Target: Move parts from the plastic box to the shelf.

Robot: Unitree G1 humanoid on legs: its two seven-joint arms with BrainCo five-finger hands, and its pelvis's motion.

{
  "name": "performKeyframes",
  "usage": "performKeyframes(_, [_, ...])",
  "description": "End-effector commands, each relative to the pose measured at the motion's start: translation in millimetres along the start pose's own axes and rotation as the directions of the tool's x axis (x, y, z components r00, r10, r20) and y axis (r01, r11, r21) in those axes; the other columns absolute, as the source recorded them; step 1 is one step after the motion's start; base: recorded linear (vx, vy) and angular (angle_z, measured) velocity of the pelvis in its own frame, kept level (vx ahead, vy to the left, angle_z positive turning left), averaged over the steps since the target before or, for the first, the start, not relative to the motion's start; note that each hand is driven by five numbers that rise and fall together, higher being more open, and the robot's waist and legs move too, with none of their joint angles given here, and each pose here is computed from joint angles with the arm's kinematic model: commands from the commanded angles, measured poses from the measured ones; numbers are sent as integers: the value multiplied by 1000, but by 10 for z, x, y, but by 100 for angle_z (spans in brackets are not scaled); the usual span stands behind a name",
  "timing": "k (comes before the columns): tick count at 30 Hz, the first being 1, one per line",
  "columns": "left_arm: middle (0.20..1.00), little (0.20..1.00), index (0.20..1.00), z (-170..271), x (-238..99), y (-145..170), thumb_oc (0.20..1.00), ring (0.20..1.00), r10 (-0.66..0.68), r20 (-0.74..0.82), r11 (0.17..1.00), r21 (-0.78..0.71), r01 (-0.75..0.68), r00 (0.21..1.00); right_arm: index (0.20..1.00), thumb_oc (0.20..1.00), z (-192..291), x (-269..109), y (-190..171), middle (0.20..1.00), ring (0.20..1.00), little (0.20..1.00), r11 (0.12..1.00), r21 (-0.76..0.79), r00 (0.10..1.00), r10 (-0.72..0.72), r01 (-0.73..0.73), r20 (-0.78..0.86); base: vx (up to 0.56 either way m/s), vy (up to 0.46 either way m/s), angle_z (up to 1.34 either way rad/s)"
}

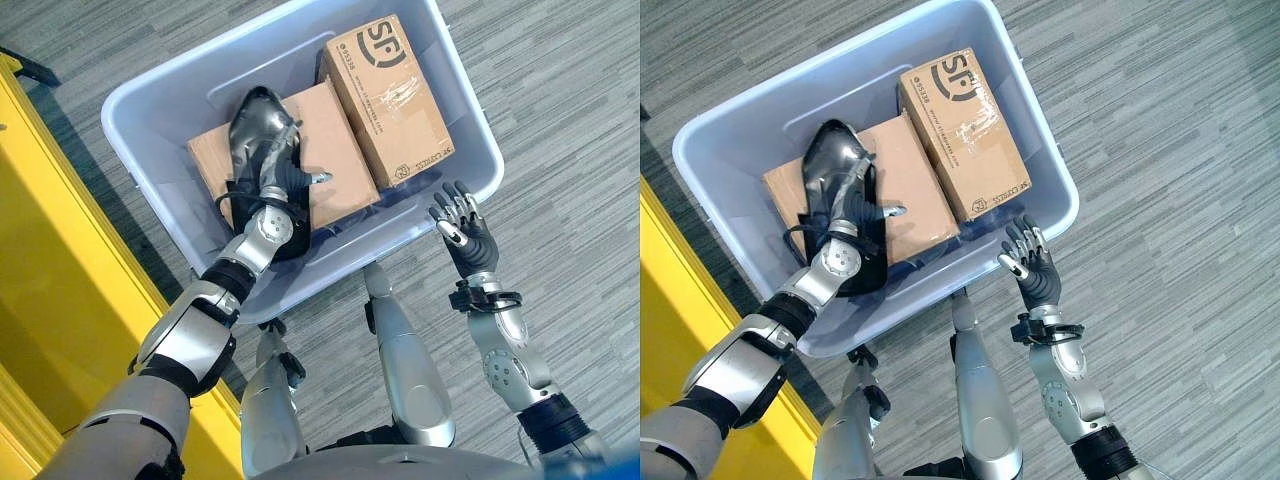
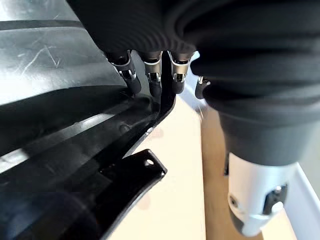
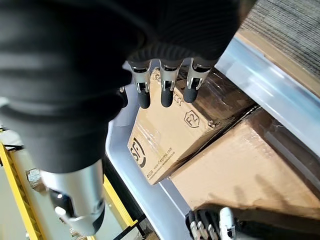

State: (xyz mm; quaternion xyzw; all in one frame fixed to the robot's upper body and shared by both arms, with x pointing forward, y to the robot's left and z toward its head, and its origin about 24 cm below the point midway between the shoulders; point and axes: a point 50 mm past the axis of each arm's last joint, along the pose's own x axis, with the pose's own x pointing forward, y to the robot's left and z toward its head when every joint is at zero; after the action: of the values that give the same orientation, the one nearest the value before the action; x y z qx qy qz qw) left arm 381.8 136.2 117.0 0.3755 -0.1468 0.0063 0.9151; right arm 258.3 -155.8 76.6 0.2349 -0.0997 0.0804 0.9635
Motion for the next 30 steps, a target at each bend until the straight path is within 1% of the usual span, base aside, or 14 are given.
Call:
performKeyframes(1, [1000, 1000, 1000, -120, -82, -50, 1000, 1000, -57, -30, 998, 16, 57, 998, 1000, 1000, 163, -52, -56, 1000, 1000, 1000, 1000, 16, 997, 0, -2, 81, 0, 0, 0])
performKeyframes(7, [1000, 1000, 1000, -76, -156, -26, 1000, 1000, -110, 42, 994, 5, 110, 993, 1000, 1000, 260, -71, -108, 1000, 1000, 1000, 1000, -7, 993, -7, 8, 118, 0, 0, 0])
performKeyframes(8, [1000, 1000, 1000, 49, -232, 162, 1000, 1000, -30, 129, 990, -135, 47, 991, 1000, 1000, 330, -71, -121, 1000, 1000, 1000, 1000, -4, 988, -15, 16, 156, 0, 0, 0])
performKeyframes(10, [1000, 1000, 1000, 221, -335, 442, 1000, 1000, 100, 225, 962, -271, -36, 969, 1000, 1000, 398, -86, -139, 1000, 1000, 1000, 1000, -5, 981, -29, 30, 191, 11, -11, 6])
performKeyframes(12, [1000, 1000, 1000, 263, -400, 564, 1000, 1000, 155, 241, 943, -326, -70, 958, 1000, 1000, 412, -102, -159, 1000, 1000, 1000, 999, -23, 979, -43, 48, 198, 5, -15, 21])
performKeyframes(14, [1000, 1000, 1000, 367, -461, 678, 1000, 1000, 204, 283, 911, -406, -76, 937, 1000, 1000, 423, -103, -173, 1000, 1000, 1000, 996, -54, 977, -62, 75, 205, 4, -14, 27])
performKeyframes(18, [1000, 1000, 1000, 526, -572, 912, 1000, 1000, 302, 366, 900, -413, -137, 880, 1000, 1000, 432, -110, -149, 1000, 1000, 1000, 996, -70, 978, -45, 60, 203, 2, -1, 12])
performKeyframes(23, [1000, 1000, 1000, 580, -660, 1001, 1000, 1000, 382, 387, 885, -415, -212, 839, 1000, 1000, 457, -120, -162, 1000, 1000, 1000, 995, -78, 975, -47, 65, 215, -6, -3, -2])
performKeyframes(24, [1000, 1000, 1000, 569, -679, 995, 1000, 1000, 392, 384, 887, -399, -232, 836, 1000, 1000, 474, -117, -166, 1000, 1000, 1000, 994, -83, 973, -54, 74, 225, -27, -11, -7])
performKeyframes(25, [1000, 1000, 1000, 529, -678, 931, 1000, 1000, 392, 350, 877, -420, -232, 851, 1000, 1000, 481, -108, -169, 1000, 1000, 1000, 993, -83, 971, -62, 83, 230, -24, -12, -4])
performKeyframes(28, [1000, 1000, 1000, 481, -676, 850, 1000, 1000, 380, 318, 880, -413, -234, 869, 1000, 1000, 494, -101, -168, 1000, 1000, 1000, 992, -88, 969, -69, 93, 239, 0, 0, 0])
performKeyframes(30, [1000, 1000, 1000, 443, -661, 807, 1000, 1000, 379, 296, 887, -388, -252, 877, 1000, 1000, 496, -93, -166, 1000, 1000, 1000, 991, -93, 968, -71, 96, 241, 0, 0, 0])
